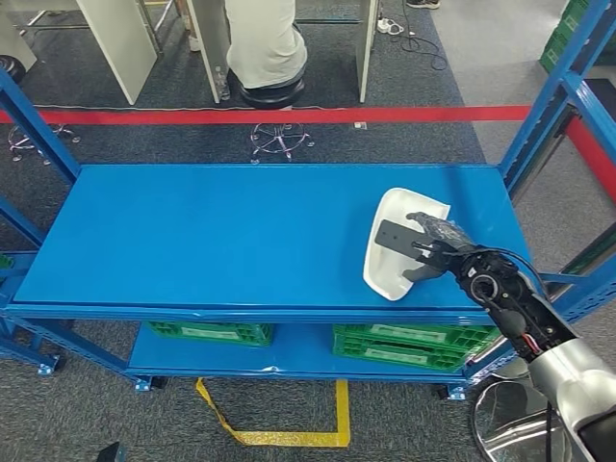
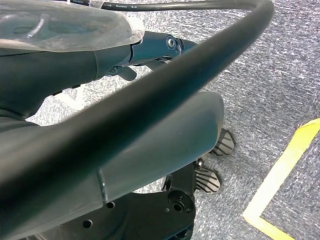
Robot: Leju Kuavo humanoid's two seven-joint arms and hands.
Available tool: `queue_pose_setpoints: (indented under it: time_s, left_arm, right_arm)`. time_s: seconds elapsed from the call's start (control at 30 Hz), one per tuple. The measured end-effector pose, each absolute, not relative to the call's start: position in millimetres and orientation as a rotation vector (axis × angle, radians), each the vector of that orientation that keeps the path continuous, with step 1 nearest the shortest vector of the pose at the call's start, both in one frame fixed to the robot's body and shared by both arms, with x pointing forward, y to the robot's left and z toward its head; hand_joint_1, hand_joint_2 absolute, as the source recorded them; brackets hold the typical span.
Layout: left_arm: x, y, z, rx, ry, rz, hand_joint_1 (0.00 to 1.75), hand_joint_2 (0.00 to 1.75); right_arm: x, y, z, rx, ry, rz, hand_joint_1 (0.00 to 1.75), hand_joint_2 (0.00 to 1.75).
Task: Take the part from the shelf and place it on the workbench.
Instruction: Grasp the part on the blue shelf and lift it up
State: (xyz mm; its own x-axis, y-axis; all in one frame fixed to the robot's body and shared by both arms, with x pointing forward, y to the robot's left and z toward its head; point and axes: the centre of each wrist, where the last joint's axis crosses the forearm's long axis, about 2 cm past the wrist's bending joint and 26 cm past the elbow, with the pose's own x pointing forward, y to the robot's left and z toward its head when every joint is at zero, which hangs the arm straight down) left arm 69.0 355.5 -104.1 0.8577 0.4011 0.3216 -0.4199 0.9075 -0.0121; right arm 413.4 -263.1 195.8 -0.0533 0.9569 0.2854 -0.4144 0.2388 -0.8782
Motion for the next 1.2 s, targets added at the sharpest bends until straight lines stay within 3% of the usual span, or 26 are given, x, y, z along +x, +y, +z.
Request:
queue_pose_setpoints:
  time_s: [0.63, 1.2]
  left_arm:
    - [69.2, 355.5, -104.1, 0.060, -0.327, 0.430, 0.00, 0.00]
    - [69.2, 355.5, -104.1, 0.063, -0.328, 0.433, 0.00, 0.00]
  right_arm:
    - [406.0, -249.6, 185.3, -0.644, -1.074, 1.355, 0.00, 1.75]
    - [403.2, -234.2, 204.6, -0.667, -1.193, 1.341, 0.00, 1.75]
